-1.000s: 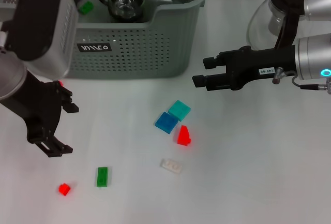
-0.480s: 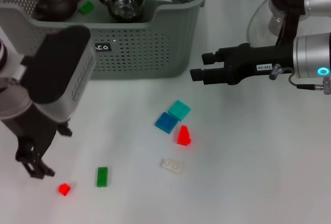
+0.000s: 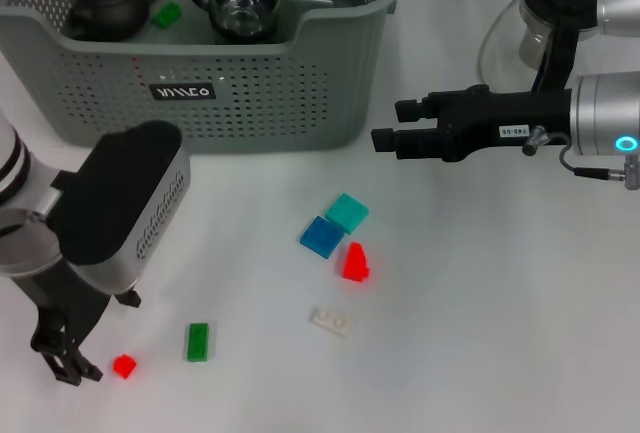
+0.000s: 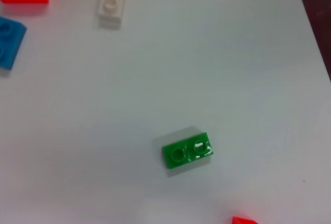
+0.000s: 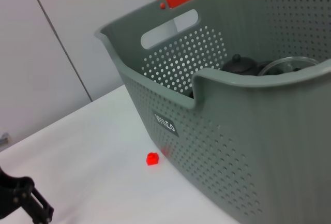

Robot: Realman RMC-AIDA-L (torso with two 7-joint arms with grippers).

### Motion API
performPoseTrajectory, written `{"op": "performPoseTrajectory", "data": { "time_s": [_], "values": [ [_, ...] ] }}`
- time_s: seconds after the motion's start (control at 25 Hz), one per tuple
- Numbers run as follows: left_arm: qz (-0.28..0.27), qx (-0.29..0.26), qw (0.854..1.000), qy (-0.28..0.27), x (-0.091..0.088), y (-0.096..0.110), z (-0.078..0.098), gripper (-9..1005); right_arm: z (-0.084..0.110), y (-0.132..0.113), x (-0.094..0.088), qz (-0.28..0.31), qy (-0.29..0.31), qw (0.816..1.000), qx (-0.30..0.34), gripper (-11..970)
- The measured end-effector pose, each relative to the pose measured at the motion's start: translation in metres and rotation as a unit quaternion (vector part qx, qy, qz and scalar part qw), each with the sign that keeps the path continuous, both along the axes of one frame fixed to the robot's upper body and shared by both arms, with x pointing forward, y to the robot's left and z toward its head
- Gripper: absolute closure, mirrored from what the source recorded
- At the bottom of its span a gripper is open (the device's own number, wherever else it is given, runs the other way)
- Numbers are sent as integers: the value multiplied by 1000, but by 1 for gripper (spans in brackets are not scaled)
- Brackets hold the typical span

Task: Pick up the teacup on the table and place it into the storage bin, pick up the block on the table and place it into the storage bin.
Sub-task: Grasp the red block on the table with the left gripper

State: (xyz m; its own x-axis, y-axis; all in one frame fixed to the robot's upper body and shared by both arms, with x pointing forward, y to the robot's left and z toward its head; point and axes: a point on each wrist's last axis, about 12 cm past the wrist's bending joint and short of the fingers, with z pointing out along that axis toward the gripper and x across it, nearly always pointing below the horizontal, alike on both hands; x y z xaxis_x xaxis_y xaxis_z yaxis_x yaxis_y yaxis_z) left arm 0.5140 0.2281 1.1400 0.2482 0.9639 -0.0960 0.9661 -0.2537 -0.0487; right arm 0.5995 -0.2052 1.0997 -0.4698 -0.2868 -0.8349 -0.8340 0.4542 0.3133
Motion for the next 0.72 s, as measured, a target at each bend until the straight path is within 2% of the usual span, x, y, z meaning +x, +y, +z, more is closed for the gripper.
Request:
{"op": "performPoseTrajectory", "data": {
  "time_s": [0.72],
  "values": [
    [-23, -31, 999, -4, -10, 3, -17, 156, -5, -6, -3, -17, 9, 1000, 8, 272]
  ]
}}
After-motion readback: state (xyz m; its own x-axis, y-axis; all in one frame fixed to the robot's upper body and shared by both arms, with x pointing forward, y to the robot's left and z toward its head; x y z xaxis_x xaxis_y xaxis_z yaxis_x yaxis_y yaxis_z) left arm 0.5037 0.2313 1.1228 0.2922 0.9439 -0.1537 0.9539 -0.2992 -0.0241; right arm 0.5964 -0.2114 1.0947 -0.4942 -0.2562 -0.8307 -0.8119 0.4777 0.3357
